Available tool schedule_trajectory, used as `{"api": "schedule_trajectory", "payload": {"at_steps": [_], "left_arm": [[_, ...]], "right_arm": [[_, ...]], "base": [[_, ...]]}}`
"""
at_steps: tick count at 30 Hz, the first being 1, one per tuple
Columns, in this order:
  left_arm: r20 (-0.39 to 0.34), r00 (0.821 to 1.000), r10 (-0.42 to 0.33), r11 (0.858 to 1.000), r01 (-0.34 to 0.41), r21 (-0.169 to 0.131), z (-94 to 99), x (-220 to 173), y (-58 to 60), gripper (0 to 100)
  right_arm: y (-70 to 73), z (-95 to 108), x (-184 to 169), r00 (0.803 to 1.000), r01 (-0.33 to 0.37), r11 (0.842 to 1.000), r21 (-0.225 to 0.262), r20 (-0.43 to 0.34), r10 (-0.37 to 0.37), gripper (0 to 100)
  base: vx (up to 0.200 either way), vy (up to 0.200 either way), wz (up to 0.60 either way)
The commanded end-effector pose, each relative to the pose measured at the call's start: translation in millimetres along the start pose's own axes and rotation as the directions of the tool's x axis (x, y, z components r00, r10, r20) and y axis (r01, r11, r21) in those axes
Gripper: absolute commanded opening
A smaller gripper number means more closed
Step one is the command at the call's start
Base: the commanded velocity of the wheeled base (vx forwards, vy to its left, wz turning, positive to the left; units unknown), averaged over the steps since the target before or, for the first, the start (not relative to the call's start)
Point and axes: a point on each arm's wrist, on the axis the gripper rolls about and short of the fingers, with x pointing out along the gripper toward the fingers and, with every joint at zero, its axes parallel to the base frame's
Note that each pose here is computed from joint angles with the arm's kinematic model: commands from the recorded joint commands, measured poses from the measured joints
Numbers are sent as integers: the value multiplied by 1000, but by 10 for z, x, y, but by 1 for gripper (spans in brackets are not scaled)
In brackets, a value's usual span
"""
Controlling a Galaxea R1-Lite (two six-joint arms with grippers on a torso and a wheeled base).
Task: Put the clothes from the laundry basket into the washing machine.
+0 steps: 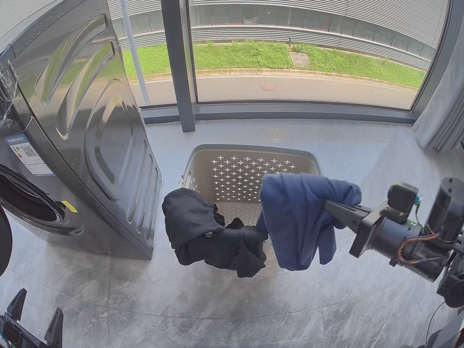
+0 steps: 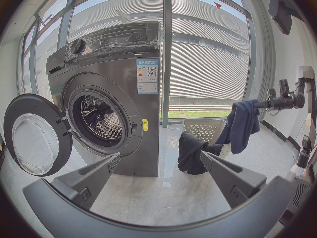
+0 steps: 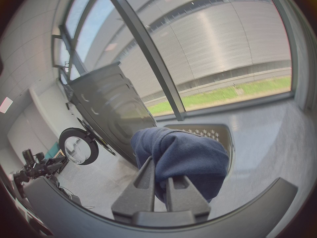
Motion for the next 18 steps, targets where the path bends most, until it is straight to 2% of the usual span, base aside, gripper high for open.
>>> {"api": "schedule_trajectory", "payload": {"at_steps": [1,8,9,14,18], "left_arm": [[-2,1000,2,1000,-2,5,-53,1,1,100],[0,1000,0,1000,0,-4,-51,1,1,100],[0,1000,-1,1000,1,-4,-51,1,0,100],[-2,1000,-1,1000,1,-4,-53,1,0,100],[-2,1000,-1,1000,1,-4,-53,1,0,100]], "right_arm": [[58,415,-331,979,-47,997,-64,193,58,0],[96,448,-374,976,-71,995,-72,202,84,0],[112,510,-357,970,-78,994,-79,223,93,0],[87,561,-347,967,-90,989,-117,225,115,0],[100,536,-346,969,-101,988,-118,214,125,0]], "base": [[0,0,0],[0,0,0],[0,0,0],[-200,0,0],[-200,0,0]]}}
